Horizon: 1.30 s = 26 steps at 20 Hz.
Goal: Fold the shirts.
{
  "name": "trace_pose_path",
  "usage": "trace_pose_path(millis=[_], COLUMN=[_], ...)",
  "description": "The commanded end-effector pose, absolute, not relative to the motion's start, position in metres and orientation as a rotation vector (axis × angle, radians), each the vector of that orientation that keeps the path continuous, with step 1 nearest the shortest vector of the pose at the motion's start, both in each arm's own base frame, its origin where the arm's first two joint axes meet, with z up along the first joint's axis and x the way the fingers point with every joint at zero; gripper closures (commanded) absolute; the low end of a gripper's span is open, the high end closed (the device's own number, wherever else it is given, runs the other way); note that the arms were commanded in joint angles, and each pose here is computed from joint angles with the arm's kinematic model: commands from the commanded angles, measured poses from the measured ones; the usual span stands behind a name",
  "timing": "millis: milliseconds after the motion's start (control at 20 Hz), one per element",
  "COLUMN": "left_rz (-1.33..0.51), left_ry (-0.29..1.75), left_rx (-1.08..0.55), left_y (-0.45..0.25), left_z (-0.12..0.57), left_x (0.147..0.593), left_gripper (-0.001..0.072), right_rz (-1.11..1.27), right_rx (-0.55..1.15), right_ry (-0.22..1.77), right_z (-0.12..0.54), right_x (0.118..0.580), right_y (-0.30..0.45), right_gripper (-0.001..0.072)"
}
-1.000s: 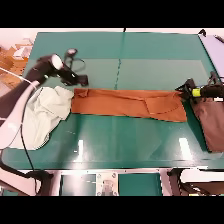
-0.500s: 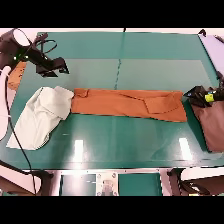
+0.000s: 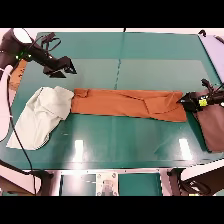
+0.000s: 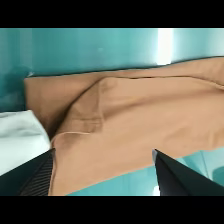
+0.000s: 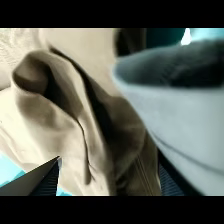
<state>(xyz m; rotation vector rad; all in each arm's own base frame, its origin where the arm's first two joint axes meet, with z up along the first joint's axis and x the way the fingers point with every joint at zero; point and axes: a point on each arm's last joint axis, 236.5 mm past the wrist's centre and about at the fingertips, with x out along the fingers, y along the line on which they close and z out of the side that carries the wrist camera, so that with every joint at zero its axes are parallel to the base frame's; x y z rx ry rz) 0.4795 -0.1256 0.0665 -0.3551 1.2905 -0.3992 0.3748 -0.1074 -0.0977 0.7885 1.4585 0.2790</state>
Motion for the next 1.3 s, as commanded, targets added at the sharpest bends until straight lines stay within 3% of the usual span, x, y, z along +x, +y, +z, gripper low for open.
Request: trace_pose_path(millis=[0,100,150,200,300,350,450,550,600,800,1000,1250], left_rz=[-0.460,-0.511,-0.532,-0.544,-0.567,-0.576,-0.601,-0.642,-0.658,-0.758,-0.920,-0.972], left_ry=[1.275,1.272,1.262,1.251,1.216,1.197,1.152,1.098,1.077,1.122,1.194,1.250], left_rx=[-0.380,-0.339,-0.320,-0.313,-0.298,-0.293,-0.275,-0.236,-0.226,-0.227,-0.342,-0.500], left_y=[-0.144,-0.161,-0.170,-0.180,-0.200,-0.208,-0.226,-0.248,-0.261,-0.336,-0.442,-0.515], left_z=[0.072,0.072,0.072,0.072,0.075,0.076,0.081,0.085,0.085,0.043,-0.023,-0.069], left_x=[0.479,0.475,0.475,0.475,0.478,0.480,0.483,0.485,0.485,0.467,0.426,0.391], left_gripper=[0.0004,0.0163,0.0167,0.0168,0.0168,0.0169,0.0191,0.0630,0.0688,0.0688,0.0689,0.0689], right_rz=[0.280,0.304,0.309,0.312,0.322,0.332,0.348,0.352,0.350,0.393,0.538,0.604], right_rx=[0.766,0.755,0.748,0.737,0.729,0.730,0.731,0.708,0.689,0.616,0.614,0.564], right_ry=[1.486,1.511,1.516,1.515,1.521,1.526,1.536,1.510,1.488,1.379,1.203,1.148], right_z=[-0.118,-0.125,-0.127,-0.128,-0.128,-0.127,-0.122,-0.106,-0.092,-0.009,0.093,0.150], right_x=[0.380,0.382,0.383,0.385,0.386,0.384,0.382,0.388,0.394,0.407,0.406,0.388], right_y=[-0.103,-0.091,-0.087,-0.084,-0.079,-0.077,-0.076,-0.079,-0.082,-0.082,-0.044,-0.004], right_gripper=[0.0026,0.0046,0.0099,0.0337,0.0518,0.0698,0.0697,0.0698,0.0698,0.0698,0.0697,0.0697])
